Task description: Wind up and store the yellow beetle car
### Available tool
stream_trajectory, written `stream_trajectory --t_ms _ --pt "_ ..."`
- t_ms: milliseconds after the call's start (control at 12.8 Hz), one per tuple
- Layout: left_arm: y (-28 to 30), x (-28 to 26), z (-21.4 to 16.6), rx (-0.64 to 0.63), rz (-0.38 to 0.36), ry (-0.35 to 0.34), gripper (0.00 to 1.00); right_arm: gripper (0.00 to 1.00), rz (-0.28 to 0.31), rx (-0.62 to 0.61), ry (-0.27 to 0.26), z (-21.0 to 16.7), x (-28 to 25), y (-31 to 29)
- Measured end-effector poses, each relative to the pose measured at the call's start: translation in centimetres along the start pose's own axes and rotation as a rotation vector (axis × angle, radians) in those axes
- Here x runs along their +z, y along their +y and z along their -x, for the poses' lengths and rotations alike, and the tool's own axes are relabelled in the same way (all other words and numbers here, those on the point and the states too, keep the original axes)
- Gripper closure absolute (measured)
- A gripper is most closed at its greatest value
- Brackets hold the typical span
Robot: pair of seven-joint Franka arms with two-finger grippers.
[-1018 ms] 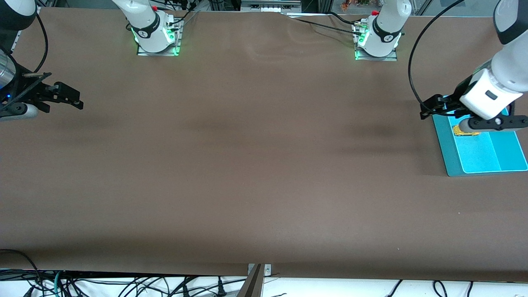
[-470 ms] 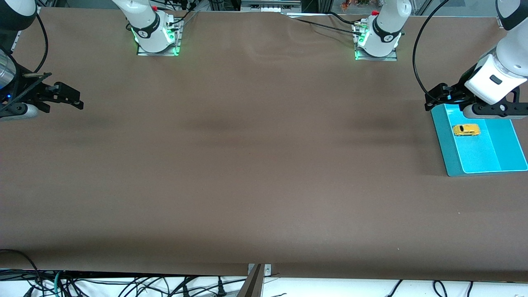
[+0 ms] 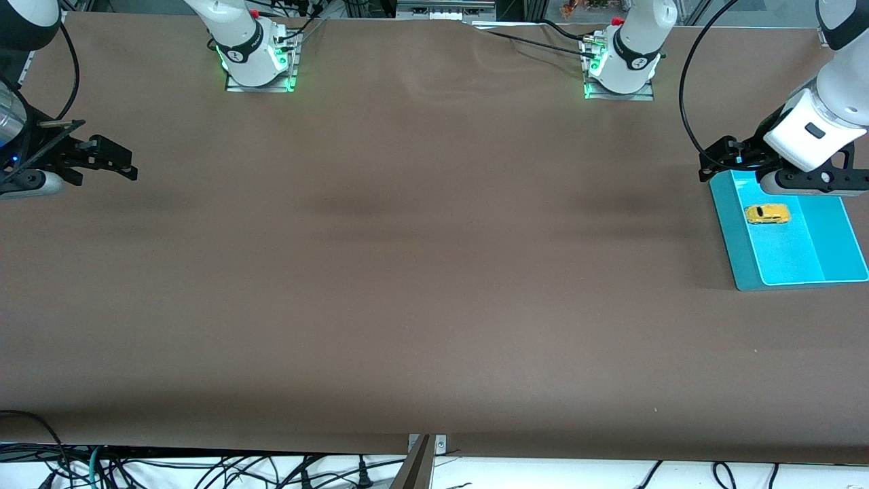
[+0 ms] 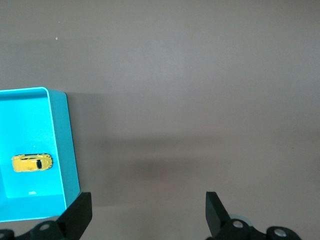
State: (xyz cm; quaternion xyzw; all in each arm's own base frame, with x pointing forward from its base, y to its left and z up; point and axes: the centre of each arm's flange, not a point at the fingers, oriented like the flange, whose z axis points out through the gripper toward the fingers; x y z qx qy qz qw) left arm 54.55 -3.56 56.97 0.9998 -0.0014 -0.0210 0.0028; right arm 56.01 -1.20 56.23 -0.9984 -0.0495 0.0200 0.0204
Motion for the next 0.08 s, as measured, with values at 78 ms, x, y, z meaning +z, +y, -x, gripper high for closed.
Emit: stream_trajectory --t_ms 78 --pt "0.0 0.0 0.0 0.001 0.0 0.0 0.0 0.0 0.0 -0.001 0.0 0.0 0.0 -0.03"
